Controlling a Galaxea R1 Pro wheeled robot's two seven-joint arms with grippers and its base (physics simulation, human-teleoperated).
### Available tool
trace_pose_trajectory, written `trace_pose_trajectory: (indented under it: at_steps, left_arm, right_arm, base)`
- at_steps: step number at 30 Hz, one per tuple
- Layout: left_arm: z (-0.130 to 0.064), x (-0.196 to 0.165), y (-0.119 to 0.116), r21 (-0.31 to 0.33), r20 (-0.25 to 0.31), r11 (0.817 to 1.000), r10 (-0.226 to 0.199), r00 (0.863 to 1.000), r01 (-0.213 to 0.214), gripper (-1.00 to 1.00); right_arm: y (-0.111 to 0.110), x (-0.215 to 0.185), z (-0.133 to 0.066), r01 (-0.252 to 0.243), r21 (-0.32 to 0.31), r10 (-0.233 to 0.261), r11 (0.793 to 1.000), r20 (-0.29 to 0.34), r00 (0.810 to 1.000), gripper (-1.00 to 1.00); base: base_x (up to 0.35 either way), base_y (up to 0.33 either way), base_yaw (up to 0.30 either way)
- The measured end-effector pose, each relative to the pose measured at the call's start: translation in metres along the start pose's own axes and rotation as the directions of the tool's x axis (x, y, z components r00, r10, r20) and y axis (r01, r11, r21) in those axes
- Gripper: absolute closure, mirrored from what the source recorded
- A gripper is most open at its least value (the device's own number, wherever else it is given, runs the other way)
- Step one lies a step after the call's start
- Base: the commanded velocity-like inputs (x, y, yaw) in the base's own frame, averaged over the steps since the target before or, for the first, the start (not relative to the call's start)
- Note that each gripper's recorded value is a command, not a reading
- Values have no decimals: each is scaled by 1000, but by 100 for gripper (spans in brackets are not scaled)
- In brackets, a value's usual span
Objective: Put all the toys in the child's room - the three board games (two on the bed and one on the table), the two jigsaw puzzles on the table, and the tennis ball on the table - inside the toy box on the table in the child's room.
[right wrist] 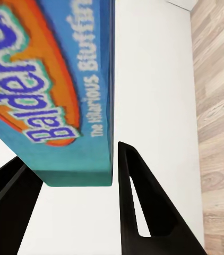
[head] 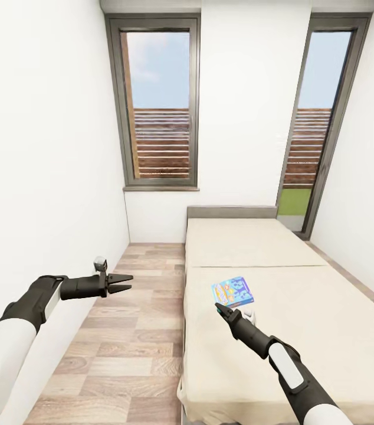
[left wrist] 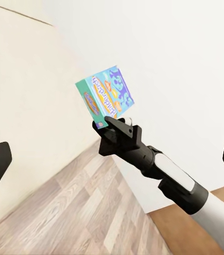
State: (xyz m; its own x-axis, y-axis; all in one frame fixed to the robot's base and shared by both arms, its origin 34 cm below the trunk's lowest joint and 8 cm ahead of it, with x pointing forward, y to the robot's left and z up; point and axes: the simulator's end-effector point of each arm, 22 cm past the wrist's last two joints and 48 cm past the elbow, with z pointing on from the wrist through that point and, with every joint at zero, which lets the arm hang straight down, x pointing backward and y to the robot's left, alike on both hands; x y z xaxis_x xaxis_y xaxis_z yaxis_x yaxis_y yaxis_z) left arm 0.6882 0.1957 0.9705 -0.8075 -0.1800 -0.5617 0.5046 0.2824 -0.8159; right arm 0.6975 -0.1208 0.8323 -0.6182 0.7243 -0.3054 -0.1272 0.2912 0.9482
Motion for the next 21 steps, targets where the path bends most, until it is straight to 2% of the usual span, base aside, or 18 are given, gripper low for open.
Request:
trace_pose_trajectory:
  at_steps: [12,16,21]
  left_arm:
    - [-2,-12,-16,-1,-1,1000,1,1000,-1,-100]
    - [-3,-15,-21,-2,-1,1000,1,1000,-1,-100]
    - [-4,-19,-27,-3,-2,1000,1,1000,-1,-100]
  right_arm:
    - [14,-8,-3,4,17,-4,1000,0,1000,100]
    - [9,-28,-16,27,47,-28,999,13,1000,100]
    - [13,-42,-26,38,48,-39,998,22,999,100]
  base:
    - [0,0,0]
    - [0,0,0]
    - [0,0,0]
